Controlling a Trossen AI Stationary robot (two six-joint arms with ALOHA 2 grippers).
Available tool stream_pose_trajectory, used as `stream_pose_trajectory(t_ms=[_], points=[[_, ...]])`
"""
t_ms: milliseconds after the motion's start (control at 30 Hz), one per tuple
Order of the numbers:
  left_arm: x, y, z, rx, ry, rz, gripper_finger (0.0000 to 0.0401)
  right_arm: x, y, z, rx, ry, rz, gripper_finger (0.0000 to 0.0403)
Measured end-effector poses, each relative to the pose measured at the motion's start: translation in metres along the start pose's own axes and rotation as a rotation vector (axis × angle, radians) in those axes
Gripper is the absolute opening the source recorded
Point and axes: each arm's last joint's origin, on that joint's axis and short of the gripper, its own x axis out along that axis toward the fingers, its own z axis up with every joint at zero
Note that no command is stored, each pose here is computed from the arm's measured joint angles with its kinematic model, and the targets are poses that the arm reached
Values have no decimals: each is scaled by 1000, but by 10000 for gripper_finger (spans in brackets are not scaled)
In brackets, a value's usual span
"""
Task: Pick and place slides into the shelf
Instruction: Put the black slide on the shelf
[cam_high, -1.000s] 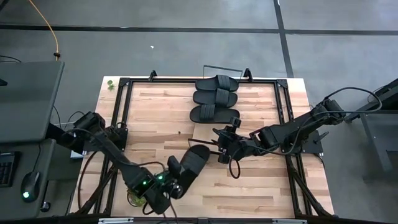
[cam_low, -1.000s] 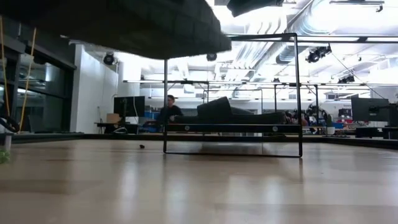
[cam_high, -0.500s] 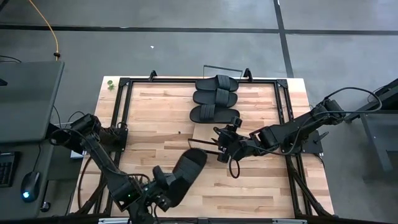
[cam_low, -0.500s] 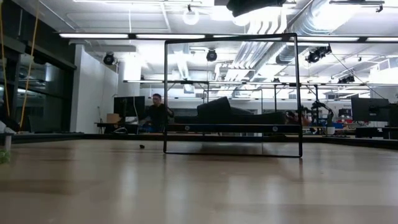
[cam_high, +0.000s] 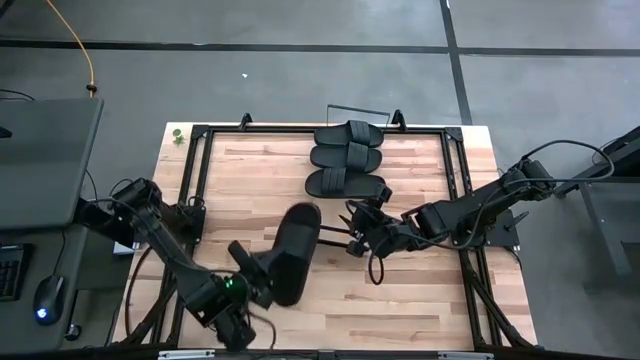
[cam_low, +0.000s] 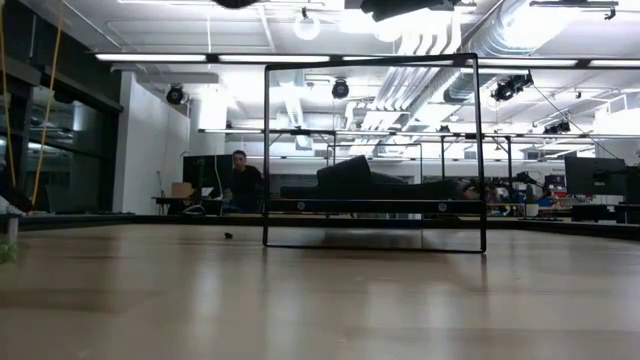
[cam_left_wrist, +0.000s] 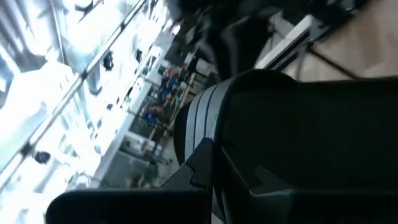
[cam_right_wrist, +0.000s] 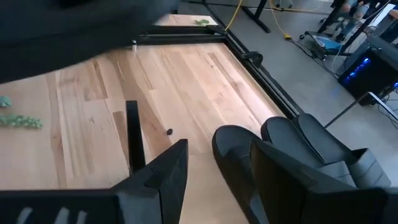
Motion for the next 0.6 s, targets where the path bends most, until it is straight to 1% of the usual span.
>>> stream_pose_trajectory(t_ms=[233, 400, 500, 600], points=[[25, 28, -26, -115, 69, 44, 0, -4, 5, 4, 30, -42, 32, 162], [44, 41, -35, -204, 125, 87, 0, -8, 8, 13, 70, -129, 3, 162], [61, 45, -39, -214, 172, 122, 0, -9, 10, 19, 98, -173, 19, 162], [77, 47, -44, -194, 224, 152, 0, -8, 11, 23, 115, -188, 74, 162]])
